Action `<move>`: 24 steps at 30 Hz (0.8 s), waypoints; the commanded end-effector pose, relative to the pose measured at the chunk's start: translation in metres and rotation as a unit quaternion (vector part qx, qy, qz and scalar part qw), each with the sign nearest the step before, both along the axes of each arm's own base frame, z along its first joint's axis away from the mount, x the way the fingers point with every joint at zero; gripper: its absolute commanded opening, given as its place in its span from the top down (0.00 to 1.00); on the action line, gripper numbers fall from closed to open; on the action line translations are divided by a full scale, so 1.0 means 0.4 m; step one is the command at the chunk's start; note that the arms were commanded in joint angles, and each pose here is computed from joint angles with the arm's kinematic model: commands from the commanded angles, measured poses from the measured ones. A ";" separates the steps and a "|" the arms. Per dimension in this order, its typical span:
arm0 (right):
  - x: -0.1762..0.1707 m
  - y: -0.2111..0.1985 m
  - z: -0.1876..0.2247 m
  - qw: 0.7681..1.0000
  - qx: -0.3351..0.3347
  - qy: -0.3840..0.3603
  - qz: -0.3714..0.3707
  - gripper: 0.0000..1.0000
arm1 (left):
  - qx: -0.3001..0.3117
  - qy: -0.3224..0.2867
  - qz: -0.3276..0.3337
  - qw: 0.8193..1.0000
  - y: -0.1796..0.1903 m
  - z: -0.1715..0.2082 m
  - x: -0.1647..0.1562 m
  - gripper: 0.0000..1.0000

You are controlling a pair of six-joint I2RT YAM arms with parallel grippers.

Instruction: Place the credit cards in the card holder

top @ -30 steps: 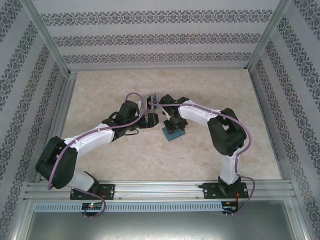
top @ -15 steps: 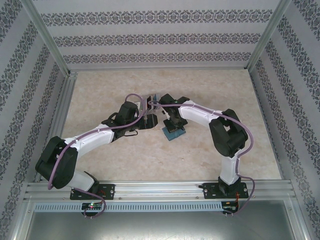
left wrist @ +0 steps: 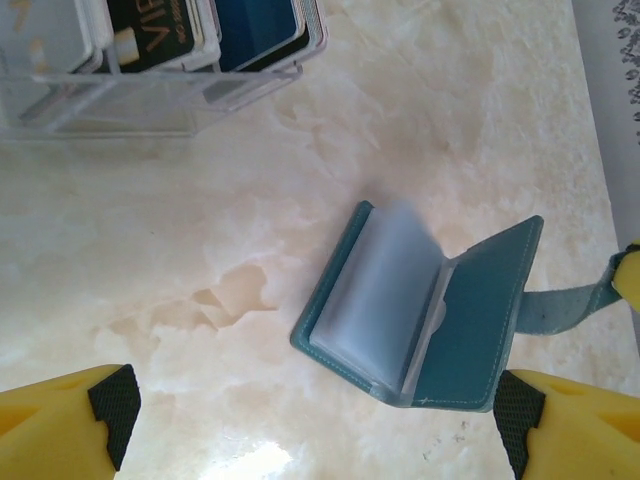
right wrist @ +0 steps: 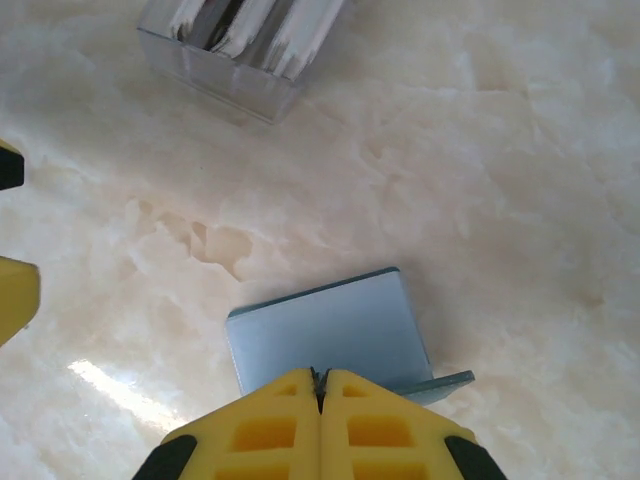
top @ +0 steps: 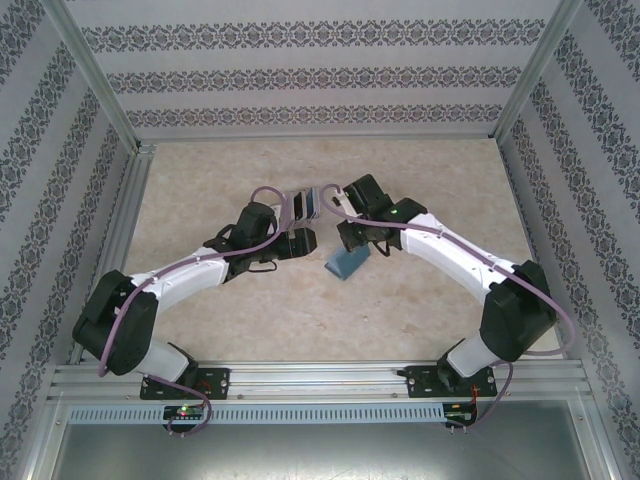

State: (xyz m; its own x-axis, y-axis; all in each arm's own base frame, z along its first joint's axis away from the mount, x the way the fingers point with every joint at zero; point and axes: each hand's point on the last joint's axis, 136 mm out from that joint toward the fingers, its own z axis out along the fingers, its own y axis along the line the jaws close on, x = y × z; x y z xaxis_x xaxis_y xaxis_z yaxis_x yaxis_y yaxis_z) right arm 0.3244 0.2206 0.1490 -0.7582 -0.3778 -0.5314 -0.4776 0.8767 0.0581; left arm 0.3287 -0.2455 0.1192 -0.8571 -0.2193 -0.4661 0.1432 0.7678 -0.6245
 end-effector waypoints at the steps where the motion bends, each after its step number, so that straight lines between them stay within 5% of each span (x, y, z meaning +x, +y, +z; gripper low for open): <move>1: -0.009 -0.033 -0.031 1.000 0.008 0.013 -0.017 1.00 | -0.030 0.009 -0.007 0.999 -0.021 0.005 0.013 0.07; 7: -0.042 -0.153 -0.105 0.990 0.047 0.032 -0.130 1.00 | -0.041 0.035 -0.023 0.998 -0.049 -0.024 0.020 0.09; 15: -0.087 -0.328 -0.190 0.938 0.129 0.060 -0.317 1.00 | -0.059 0.068 -0.041 0.995 -0.095 -0.055 0.043 0.16; 24: -0.034 -0.379 -0.211 0.922 0.157 0.071 -0.346 1.00 | -0.074 0.105 -0.090 0.988 -0.185 -0.097 0.058 0.28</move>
